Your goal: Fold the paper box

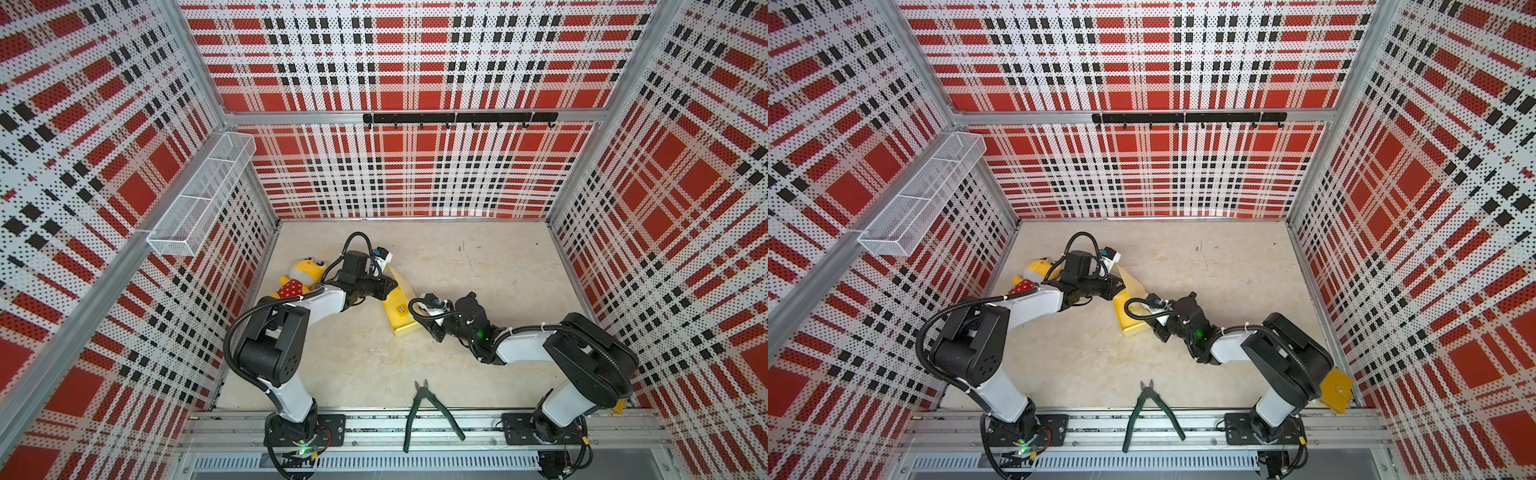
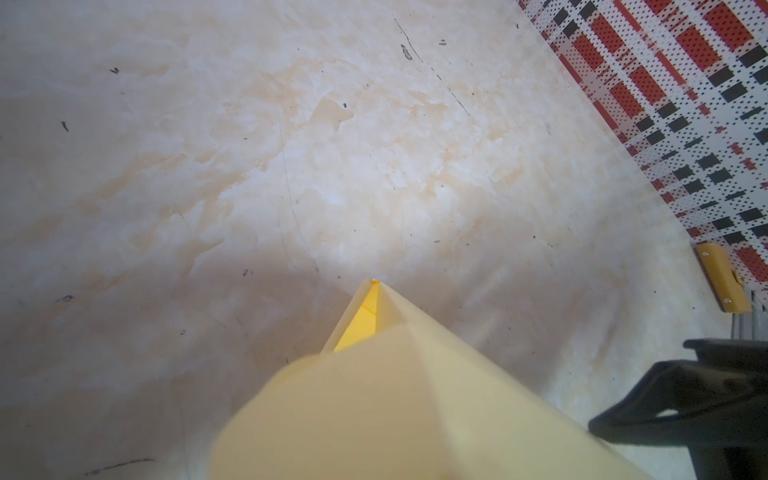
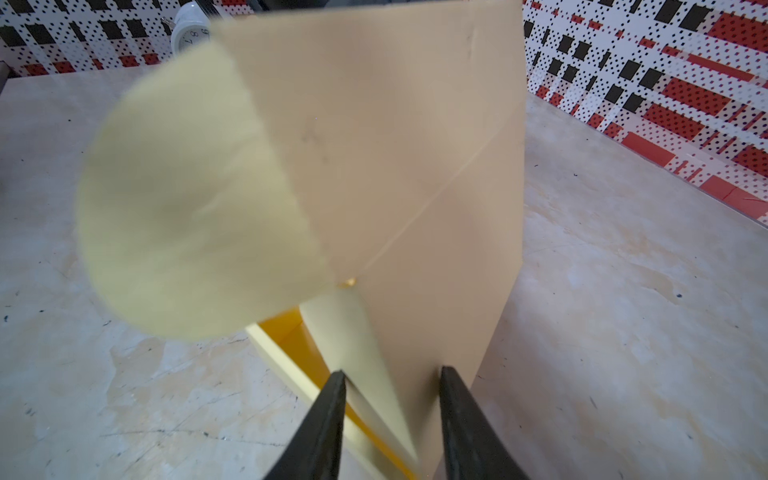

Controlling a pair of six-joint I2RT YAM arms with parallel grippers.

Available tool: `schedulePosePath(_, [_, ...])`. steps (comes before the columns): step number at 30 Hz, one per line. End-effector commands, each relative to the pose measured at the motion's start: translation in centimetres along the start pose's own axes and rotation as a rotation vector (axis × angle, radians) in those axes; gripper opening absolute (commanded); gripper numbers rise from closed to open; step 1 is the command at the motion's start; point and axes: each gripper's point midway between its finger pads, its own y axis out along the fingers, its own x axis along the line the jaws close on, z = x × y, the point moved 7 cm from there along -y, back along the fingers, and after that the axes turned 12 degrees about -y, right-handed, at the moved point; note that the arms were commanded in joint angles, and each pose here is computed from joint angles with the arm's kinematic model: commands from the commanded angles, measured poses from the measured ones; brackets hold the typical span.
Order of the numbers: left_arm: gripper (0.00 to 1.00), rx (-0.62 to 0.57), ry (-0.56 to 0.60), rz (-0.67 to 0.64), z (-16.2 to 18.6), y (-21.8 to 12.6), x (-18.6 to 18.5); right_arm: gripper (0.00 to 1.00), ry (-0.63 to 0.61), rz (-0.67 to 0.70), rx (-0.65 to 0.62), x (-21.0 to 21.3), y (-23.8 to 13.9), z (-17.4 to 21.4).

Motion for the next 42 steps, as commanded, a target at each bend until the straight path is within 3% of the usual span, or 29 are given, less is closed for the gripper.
schedulePosePath(1, [0.06, 0.021, 0.006, 0.056, 0.4, -0.5, -1.4, 0.36, -0.028, 0.053, -0.028, -0.8, 0.3, -0.8])
schedulePosePath(15, [0.06, 0.048, 0.006, 0.044, 1.7, -0.2, -0.7, 0.32, -0.077, 0.078, 0.045, -0.4, 1.0, 0.3])
schedulePosePath(20, [0.05, 0.037, -0.010, 0.060, 1.0, -0.3, -1.2, 0.32, -0.078, 0.119, 0.018, -0.8, 1.1, -0.2])
schedulePosePath(24, [0.05, 0.045, 0.006, 0.071, 1.3, -0.1, -1.6, 0.26, -0.090, 0.168, 0.003, -1.3, 0.9, -0.7])
schedulePosePath(42, [0.08, 0.066, -0.039, 0.035, 2.9, -0.8, 0.1, 0.25, -0.217, 0.036, 0.178, 0.9, 1.5, 0.8])
